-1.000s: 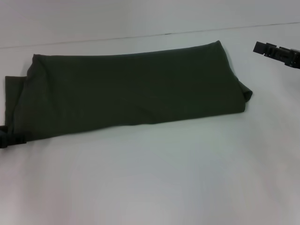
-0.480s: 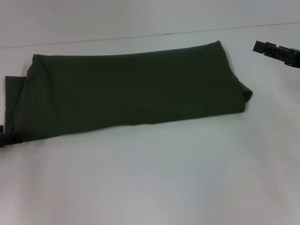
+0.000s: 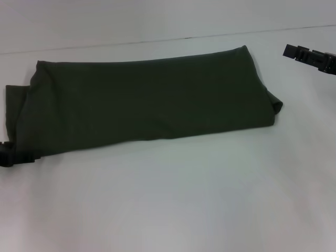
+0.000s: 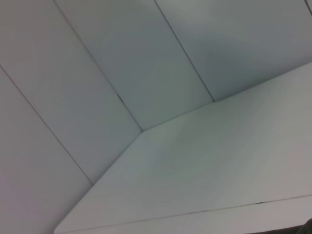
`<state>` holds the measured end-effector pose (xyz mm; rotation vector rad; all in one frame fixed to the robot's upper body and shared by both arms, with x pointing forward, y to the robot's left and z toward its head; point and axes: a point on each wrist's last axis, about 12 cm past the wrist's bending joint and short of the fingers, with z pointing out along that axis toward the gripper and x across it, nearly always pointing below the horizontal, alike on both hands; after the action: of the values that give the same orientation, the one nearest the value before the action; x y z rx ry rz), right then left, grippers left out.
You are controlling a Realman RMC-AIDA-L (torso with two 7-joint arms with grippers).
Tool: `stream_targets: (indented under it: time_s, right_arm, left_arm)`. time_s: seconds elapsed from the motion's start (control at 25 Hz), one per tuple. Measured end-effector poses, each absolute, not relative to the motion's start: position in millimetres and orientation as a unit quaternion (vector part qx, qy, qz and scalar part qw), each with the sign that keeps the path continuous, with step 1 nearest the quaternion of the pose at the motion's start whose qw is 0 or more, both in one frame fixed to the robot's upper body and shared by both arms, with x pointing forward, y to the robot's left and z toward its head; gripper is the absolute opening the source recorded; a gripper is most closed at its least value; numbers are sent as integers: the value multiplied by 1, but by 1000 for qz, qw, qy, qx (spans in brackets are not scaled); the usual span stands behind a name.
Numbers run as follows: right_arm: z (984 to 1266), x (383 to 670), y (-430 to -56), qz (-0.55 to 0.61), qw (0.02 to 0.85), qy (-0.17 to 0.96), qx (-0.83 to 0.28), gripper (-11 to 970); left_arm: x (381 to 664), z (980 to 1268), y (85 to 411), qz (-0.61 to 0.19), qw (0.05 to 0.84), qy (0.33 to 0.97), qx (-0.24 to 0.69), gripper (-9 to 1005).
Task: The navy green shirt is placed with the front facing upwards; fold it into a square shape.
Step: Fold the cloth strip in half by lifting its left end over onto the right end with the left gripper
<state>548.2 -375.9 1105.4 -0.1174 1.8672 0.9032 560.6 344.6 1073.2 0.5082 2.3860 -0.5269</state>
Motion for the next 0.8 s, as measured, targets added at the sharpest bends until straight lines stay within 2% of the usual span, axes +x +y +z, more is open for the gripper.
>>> stream_targets:
  time_s: [0.64,0.8]
  right_arm:
    - [1106,548,-376,375,508,774,-48,645]
    - [1106,549,-376,375,508,774,-49,644]
  left_arm:
    - [566,1074,342,-198,313,912,177,811]
    - [567,1075,341,-196,311,913,179,634]
